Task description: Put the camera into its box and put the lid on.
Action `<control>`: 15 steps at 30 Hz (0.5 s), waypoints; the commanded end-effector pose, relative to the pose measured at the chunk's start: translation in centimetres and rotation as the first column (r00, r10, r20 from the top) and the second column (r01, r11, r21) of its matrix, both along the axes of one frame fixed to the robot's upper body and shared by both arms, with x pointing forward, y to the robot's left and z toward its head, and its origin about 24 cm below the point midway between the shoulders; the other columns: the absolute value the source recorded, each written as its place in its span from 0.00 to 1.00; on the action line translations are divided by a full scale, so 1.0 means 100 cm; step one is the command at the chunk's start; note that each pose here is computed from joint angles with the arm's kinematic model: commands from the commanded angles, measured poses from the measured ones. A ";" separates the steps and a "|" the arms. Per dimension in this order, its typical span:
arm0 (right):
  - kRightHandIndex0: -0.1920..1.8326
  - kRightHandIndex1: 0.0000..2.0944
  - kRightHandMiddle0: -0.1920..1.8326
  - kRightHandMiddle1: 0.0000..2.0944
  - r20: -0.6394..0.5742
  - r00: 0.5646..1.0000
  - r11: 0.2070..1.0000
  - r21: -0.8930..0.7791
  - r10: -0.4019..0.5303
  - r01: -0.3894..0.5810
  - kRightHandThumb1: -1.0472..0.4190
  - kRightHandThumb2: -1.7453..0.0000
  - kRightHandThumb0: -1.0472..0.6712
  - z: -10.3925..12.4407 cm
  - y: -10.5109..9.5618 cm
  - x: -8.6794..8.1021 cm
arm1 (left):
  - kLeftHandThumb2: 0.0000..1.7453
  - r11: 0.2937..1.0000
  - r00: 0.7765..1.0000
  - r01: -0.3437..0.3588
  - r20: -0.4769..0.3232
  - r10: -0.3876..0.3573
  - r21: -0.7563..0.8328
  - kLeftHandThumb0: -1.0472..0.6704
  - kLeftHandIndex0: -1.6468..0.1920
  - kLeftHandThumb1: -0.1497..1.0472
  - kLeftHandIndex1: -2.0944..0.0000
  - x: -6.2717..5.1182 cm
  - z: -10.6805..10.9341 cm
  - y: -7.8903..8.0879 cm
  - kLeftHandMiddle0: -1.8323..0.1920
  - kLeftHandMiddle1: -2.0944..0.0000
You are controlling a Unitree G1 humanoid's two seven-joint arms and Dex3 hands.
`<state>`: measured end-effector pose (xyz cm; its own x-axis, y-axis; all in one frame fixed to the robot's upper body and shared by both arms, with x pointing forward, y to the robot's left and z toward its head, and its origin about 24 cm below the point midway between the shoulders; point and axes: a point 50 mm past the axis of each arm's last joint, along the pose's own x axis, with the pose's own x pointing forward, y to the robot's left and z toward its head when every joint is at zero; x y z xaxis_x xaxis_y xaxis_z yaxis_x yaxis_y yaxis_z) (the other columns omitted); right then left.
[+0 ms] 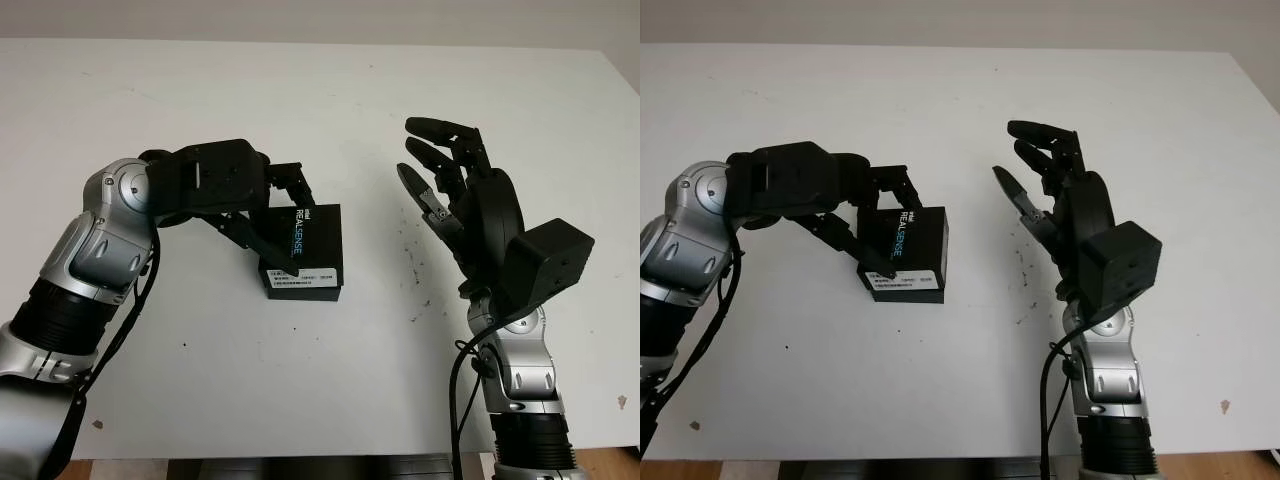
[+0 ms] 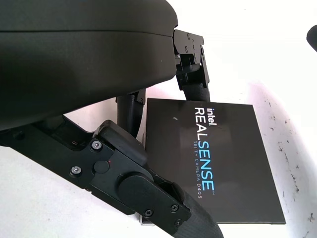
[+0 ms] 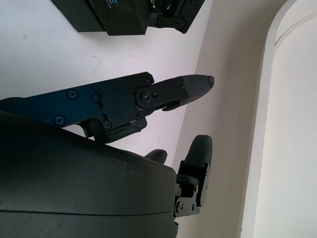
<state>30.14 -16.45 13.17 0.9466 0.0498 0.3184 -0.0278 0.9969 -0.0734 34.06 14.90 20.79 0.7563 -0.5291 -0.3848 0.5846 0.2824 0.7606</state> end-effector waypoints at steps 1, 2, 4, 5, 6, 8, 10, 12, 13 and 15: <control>0.10 0.34 0.07 0.55 0.009 1.000 1.000 0.010 0.001 -0.002 0.00 0.94 0.30 0.001 0.000 -0.002 | 0.03 1.000 1.000 0.013 0.003 -0.013 -0.015 0.48 0.78 0.89 0.10 0.000 0.003 -0.004 0.81 0.08; 0.10 0.34 0.07 0.56 0.010 1.000 1.000 0.010 0.002 -0.002 0.00 0.94 0.30 0.001 0.000 -0.002 | 0.03 1.000 1.000 0.012 0.001 -0.012 -0.015 0.48 0.78 0.89 0.09 0.000 0.003 -0.005 0.81 0.07; 0.10 0.35 0.07 0.56 0.010 1.000 1.000 0.010 0.002 -0.002 0.00 0.94 0.30 0.001 0.000 -0.002 | 0.03 1.000 1.000 0.014 0.000 -0.014 -0.018 0.49 0.79 0.89 0.08 0.000 0.003 -0.005 0.81 0.06; 0.10 0.35 0.07 0.56 0.010 1.000 1.000 0.009 0.002 -0.002 0.00 0.95 0.30 0.001 0.000 -0.002 | 0.03 1.000 1.000 0.018 0.001 -0.018 -0.019 0.49 0.79 0.89 0.07 0.000 0.003 -0.006 0.81 0.04; 0.10 0.35 0.07 0.56 0.013 1.000 1.000 0.008 0.003 -0.003 0.00 0.95 0.30 0.001 0.000 -0.002 | 0.03 1.000 1.000 0.020 0.002 -0.020 -0.016 0.49 0.80 0.89 0.07 0.000 0.003 -0.006 0.82 0.03; 0.10 0.35 0.07 0.57 0.015 1.000 1.000 0.009 0.005 -0.005 0.00 0.95 0.31 0.001 0.000 -0.002 | 0.03 1.000 1.000 0.022 0.002 -0.022 -0.013 0.49 0.80 0.89 0.06 0.000 0.003 -0.006 0.82 0.03; 0.10 0.35 0.07 0.57 0.012 1.000 1.000 0.009 0.007 -0.007 0.00 0.95 0.31 0.001 0.000 -0.002 | 0.03 1.000 1.000 0.021 0.007 -0.021 -0.002 0.49 0.81 0.89 0.07 -0.001 0.003 -0.006 0.83 0.05; 0.09 0.35 0.07 0.57 0.012 1.000 1.000 0.004 0.006 -0.006 0.00 0.94 0.30 0.001 0.000 -0.002 | 0.03 0.999 1.000 0.007 0.026 -0.009 0.045 0.48 0.81 0.89 0.08 -0.002 0.004 -0.006 0.83 0.07; 0.09 0.35 0.06 0.57 0.012 1.000 1.000 0.004 0.005 -0.005 0.00 0.94 0.30 0.001 0.000 -0.003 | 0.03 0.996 0.999 -0.004 0.037 0.000 0.089 0.46 0.82 0.89 0.09 -0.003 0.005 -0.006 0.84 0.08; 0.09 0.35 0.07 0.57 0.010 1.000 1.000 0.005 0.003 -0.003 0.00 0.95 0.30 0.001 0.000 -0.003 | 0.03 0.987 0.999 -0.014 0.047 0.007 0.161 0.43 0.87 0.90 0.13 -0.004 0.007 -0.007 0.86 0.07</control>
<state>30.12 -16.41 13.13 0.9468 0.0531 0.3176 -0.0327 0.9971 -0.0693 33.72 14.01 21.54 0.7764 -0.4882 -0.3985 0.5457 0.2046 0.8126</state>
